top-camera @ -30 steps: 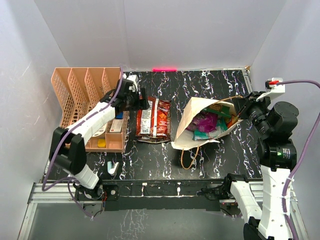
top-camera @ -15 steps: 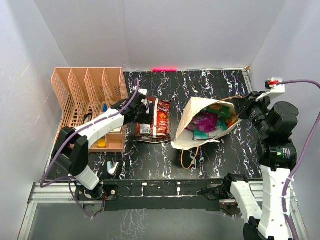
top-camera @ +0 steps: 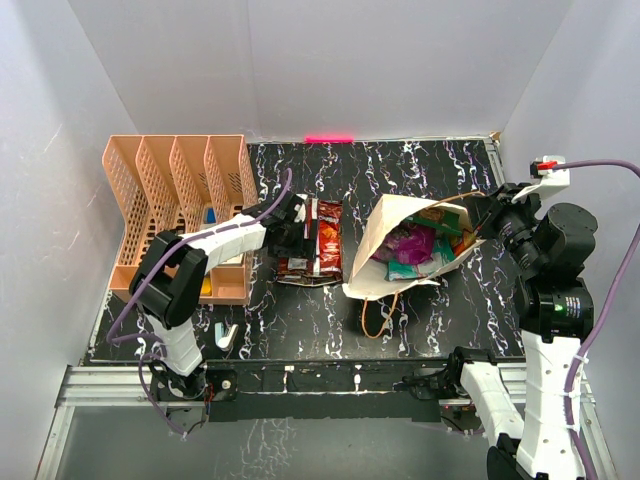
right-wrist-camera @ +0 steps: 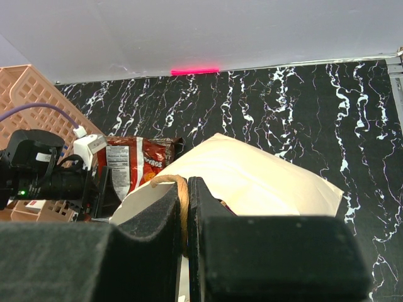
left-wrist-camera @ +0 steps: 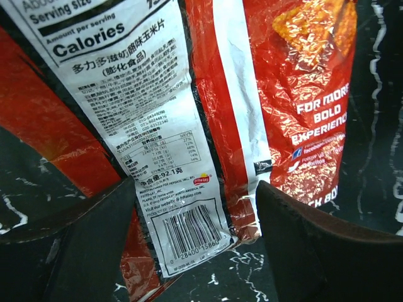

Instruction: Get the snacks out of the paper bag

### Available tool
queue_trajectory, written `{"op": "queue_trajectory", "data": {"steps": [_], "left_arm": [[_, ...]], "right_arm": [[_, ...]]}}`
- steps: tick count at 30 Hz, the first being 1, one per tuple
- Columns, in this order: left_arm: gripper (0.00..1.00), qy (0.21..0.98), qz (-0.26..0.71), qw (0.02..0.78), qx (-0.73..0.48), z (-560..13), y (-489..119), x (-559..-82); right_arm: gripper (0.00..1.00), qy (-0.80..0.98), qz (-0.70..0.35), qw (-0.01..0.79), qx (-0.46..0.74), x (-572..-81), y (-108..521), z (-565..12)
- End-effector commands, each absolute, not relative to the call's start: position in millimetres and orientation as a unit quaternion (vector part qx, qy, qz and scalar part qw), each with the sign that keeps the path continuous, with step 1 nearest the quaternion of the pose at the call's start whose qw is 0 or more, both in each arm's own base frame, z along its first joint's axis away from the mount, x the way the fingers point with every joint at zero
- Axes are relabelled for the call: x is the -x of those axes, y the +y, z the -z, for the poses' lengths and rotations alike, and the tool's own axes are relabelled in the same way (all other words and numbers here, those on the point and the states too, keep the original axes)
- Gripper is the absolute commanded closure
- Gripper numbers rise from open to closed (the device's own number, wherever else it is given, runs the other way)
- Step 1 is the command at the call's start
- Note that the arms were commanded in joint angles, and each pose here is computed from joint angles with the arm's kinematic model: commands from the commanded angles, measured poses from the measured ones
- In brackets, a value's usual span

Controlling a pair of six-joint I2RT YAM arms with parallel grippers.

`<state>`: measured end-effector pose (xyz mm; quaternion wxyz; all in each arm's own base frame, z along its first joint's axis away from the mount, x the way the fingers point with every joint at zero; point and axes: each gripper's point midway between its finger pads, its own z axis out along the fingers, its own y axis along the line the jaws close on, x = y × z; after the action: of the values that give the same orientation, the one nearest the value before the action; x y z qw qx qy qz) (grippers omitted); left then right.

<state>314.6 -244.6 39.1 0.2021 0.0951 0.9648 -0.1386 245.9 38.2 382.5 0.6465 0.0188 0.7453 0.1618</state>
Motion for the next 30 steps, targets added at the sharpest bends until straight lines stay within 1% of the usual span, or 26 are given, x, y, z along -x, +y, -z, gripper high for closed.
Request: {"op": "queue_trajectory", "data": {"steps": [1, 5, 8, 10, 12, 14, 16, 19, 21, 23, 25, 27, 29, 30], "left_arm": [[0.25, 0.947, 0.211, 0.221, -0.104, -68.5, -272.1, -317.9], [0.25, 0.948, 0.195, 0.226, -0.11, -72.4, -264.0, -316.0], [0.23, 0.946, 0.164, 0.254, -0.116, -88.0, -249.4, -320.0], [0.22, 0.942, 0.15, 0.277, -0.119, -111.0, -240.2, -320.9], [0.2, 0.928, 0.165, 0.31, -0.128, -144.7, -238.3, -317.7], [0.19, 0.904, 0.208, 0.347, -0.139, -185.2, -242.2, -308.3], [0.19, 0.861, 0.283, 0.391, -0.162, -234.5, -253.5, -289.3], [0.2, 0.762, 0.419, 0.439, -0.226, -297.8, -284.5, -239.9], [0.22, 0.705, 0.47, 0.461, -0.264, -321.9, -305.1, -205.8], [0.24, 0.666, 0.484, 0.478, -0.305, -329.9, -326.5, -177.0], [0.25, 0.634, 0.473, 0.496, -0.36, -331.1, -347.9, -153.4], [0.27, 0.622, 0.438, 0.502, -0.411, -320.9, -368.5, -137.4], [0.33, 0.624, 0.404, 0.491, -0.455, -304.5, -391.3, -125.5], [0.34, 0.622, 0.395, 0.489, -0.466, -300.0, -398.2, -124.8]], "right_arm": [[0.92, 0.708, -0.155, 0.689, -0.007, -238.2, 38.1, -418.5], [0.92, 0.71, -0.156, 0.687, -0.008, -239.2, 38.3, -416.3], [0.92, 0.711, -0.159, 0.685, -0.006, -239.9, 39.4, -414.3], [0.92, 0.713, -0.158, 0.683, -0.007, -239.8, 39.2, -412.8], [0.92, 0.715, -0.157, 0.681, -0.004, -239.2, 39.2, -410.0], [0.92, 0.716, -0.154, 0.681, 0.0, -238.9, 39.3, -407.4], [0.92, 0.715, -0.154, 0.682, 0.007, -237.5, 40.5, -406.5], [0.92, 0.706, -0.166, 0.688, 0.034, -233.3, 49.0, -409.0], [0.92, 0.699, -0.175, 0.691, 0.047, -229.8, 54.2, -411.7], [0.92, 0.692, -0.193, 0.692, 0.069, -225.6, 63.6, -414.8], [0.92, 0.685, -0.22, 0.687, 0.099, -221.9, 76.3, -416.9], [0.92, 0.683, -0.257, 0.669, 0.137, -217.2, 92.1, -415.1], [0.92, 0.69, -0.29, 0.642, 0.166, -211.5, 104.7, -406.4], [0.92, 0.695, -0.308, 0.625, 0.177, -207.9, 110.3, -399.0]]}}
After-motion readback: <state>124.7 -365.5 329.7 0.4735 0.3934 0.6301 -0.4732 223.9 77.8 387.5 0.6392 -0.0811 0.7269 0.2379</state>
